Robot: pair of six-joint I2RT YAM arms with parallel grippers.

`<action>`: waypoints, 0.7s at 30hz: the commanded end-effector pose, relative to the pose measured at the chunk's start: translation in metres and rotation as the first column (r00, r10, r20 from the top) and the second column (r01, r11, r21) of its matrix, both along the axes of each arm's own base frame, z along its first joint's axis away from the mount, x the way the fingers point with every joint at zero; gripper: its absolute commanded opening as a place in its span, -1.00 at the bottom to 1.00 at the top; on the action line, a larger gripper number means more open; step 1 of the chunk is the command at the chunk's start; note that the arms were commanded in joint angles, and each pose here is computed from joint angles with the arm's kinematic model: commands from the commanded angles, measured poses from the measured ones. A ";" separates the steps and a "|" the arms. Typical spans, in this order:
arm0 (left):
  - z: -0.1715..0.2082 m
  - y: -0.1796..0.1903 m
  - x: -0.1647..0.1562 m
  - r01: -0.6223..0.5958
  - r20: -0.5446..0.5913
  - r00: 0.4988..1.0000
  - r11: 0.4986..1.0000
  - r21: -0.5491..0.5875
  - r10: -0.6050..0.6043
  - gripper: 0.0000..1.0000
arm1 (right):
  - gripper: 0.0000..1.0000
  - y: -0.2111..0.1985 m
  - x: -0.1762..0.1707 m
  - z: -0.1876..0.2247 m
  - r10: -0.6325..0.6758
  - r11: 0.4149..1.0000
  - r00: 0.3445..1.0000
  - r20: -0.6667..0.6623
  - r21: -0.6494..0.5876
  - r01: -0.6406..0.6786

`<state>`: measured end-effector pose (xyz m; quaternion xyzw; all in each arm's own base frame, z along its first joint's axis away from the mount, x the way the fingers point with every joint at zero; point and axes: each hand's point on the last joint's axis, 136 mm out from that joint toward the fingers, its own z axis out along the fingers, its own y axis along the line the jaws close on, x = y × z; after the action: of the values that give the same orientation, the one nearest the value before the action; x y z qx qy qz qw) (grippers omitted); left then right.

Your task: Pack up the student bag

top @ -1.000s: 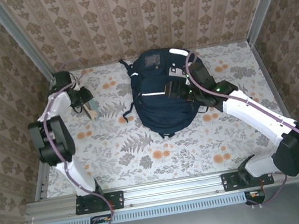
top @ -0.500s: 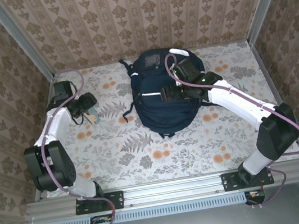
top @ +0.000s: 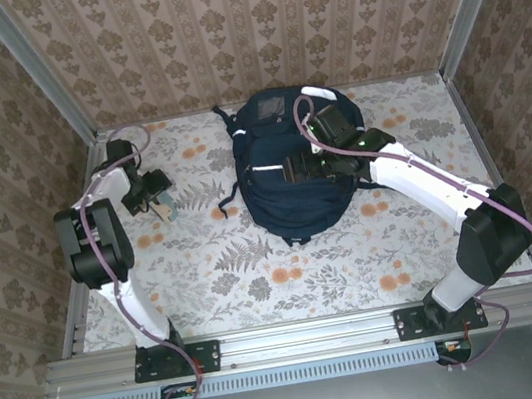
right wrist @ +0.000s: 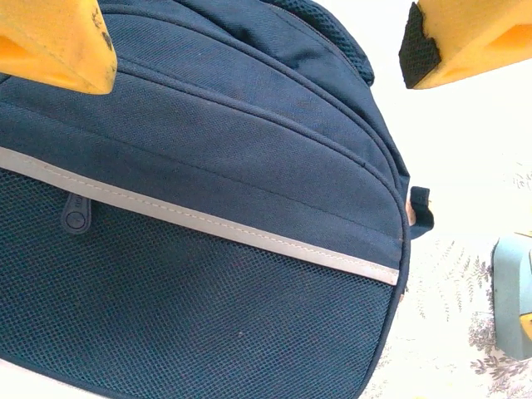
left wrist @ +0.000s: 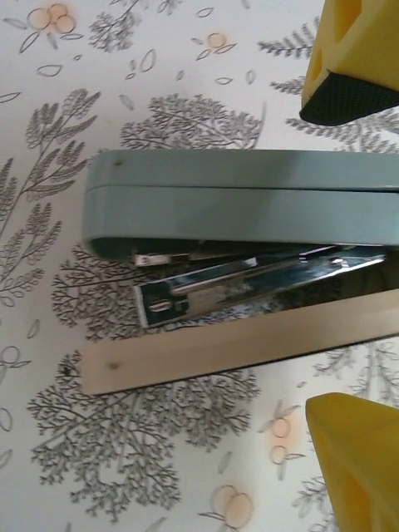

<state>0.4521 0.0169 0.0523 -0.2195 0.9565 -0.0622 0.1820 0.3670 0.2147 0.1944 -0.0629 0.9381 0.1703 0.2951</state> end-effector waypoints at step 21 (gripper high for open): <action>0.002 -0.056 -0.040 0.203 -0.079 0.976 0.979 -0.020 -0.204 0.01 | 0.77 -0.002 -0.018 0.003 -0.059 0.994 0.998 -0.004 0.088 0.059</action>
<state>0.4278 -0.0158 0.0307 -0.1539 0.9779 -0.0601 0.1283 0.3510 0.2154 0.1881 -0.0373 0.9374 0.1972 0.2848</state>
